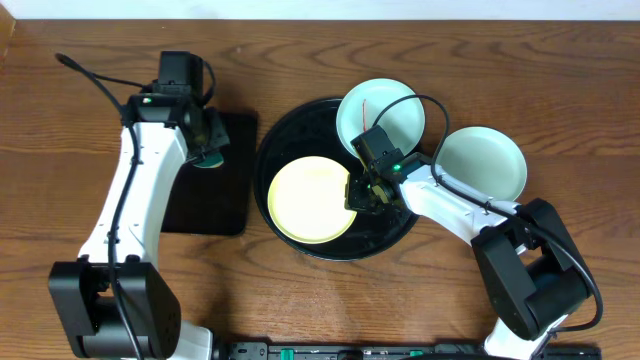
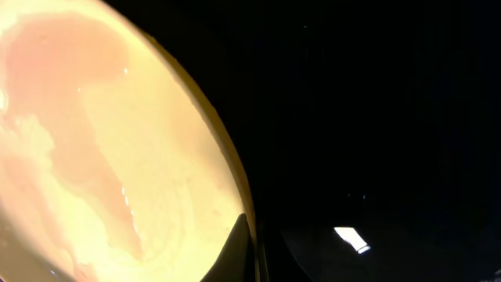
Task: Clean dirty plates on tray and stack at the side
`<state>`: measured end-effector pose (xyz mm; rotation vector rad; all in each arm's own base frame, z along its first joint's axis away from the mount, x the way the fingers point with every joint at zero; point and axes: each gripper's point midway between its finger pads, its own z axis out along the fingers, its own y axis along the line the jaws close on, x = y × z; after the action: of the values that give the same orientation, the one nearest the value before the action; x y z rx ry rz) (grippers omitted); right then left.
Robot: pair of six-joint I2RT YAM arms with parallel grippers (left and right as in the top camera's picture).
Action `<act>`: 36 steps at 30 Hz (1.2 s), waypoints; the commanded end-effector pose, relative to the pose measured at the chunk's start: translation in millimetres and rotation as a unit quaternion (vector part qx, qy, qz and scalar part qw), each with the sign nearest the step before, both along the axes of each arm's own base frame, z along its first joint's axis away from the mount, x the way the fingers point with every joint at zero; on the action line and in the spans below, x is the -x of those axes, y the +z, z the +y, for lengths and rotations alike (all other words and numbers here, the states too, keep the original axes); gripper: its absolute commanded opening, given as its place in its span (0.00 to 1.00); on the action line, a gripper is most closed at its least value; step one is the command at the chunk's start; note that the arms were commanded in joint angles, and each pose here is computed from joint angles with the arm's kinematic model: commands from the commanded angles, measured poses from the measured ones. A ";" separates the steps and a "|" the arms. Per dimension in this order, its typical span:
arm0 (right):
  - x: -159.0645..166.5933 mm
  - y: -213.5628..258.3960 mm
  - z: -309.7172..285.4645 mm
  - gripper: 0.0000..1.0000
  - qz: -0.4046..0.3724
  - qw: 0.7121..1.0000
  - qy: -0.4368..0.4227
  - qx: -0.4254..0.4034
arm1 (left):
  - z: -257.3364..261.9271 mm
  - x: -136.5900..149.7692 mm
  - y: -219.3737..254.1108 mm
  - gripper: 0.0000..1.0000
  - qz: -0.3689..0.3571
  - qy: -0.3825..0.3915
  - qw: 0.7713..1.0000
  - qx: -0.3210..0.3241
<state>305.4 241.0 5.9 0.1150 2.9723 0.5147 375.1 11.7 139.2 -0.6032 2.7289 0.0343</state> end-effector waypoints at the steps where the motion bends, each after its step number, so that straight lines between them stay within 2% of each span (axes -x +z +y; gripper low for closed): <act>1: -12.4 32.5 1.5 0.01 -0.061 0.997 0.044 0.003 | 3.7 -3.1 3.8 0.08 -0.005 0.007 1.000 0.006; 7: -31.1 98.1 -20.2 0.01 -0.191 0.977 0.040 0.079 | 3.5 -4.0 4.2 0.08 -0.007 0.006 1.000 0.006; 13: -42.7 146.0 -51.2 0.01 -0.303 0.933 0.009 0.196 | 3.5 -3.7 3.8 0.07 -0.007 0.007 1.000 0.007; 20: -46.1 171.2 -65.6 0.01 -0.369 0.883 -0.020 0.289 | 3.5 -3.5 3.2 0.07 -0.006 0.007 1.000 0.007; 29: -38.9 199.7 -61.1 0.01 -0.428 0.824 0.000 0.371 | 3.4 -3.5 3.2 0.07 -0.006 0.006 1.000 0.007; 36: -34.4 235.4 -58.9 0.01 -0.484 0.763 -0.023 0.428 | 3.4 -3.5 3.2 0.08 -0.006 0.006 1.000 0.007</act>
<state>341.4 193.0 208.8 -0.1753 2.0138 -0.5014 375.3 13.6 139.1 -0.6165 2.7283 0.0165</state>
